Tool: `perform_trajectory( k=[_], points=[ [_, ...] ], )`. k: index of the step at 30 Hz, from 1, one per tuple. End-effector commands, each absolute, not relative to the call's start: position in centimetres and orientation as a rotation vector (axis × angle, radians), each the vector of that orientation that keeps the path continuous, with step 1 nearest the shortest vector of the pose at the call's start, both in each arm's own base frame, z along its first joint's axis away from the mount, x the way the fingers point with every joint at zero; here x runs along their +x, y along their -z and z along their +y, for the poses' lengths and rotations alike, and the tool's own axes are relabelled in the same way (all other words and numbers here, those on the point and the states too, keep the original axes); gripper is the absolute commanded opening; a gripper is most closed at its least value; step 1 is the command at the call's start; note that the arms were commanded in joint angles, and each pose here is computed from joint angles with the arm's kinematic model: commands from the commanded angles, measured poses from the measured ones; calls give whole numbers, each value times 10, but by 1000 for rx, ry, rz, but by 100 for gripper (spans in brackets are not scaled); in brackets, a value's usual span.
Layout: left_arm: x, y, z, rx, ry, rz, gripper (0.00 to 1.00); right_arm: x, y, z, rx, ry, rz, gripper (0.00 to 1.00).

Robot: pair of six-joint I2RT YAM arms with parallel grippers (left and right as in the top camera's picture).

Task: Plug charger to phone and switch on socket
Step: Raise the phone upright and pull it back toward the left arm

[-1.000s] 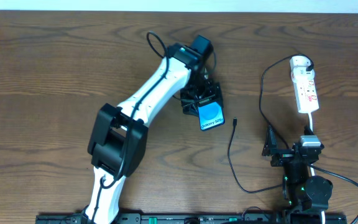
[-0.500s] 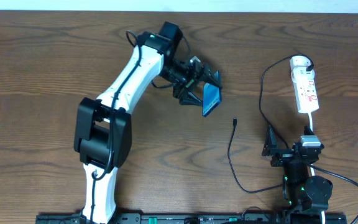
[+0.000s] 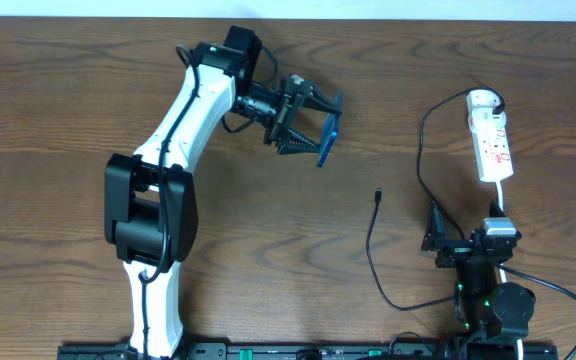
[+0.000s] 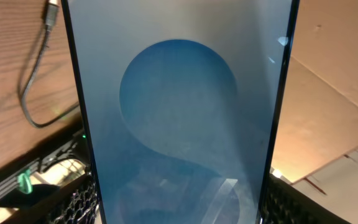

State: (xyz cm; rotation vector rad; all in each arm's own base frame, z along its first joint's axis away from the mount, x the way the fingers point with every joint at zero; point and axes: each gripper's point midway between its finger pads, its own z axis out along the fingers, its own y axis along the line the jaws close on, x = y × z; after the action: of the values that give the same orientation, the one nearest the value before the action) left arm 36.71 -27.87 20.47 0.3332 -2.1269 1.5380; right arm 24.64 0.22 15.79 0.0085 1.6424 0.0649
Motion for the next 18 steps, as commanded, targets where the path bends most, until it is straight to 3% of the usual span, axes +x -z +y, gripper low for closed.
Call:
perform_trajectory(
  k=[1, 18],
  points=[
    [365, -241, -272, 275, -1673, -2052, 76, 246, -157, 3, 13, -70, 1645, 99],
    [369, -251, -265, 282, -1730, -1993, 76, 246, -157, 3, 13, -70, 1645, 99]
  ],
)
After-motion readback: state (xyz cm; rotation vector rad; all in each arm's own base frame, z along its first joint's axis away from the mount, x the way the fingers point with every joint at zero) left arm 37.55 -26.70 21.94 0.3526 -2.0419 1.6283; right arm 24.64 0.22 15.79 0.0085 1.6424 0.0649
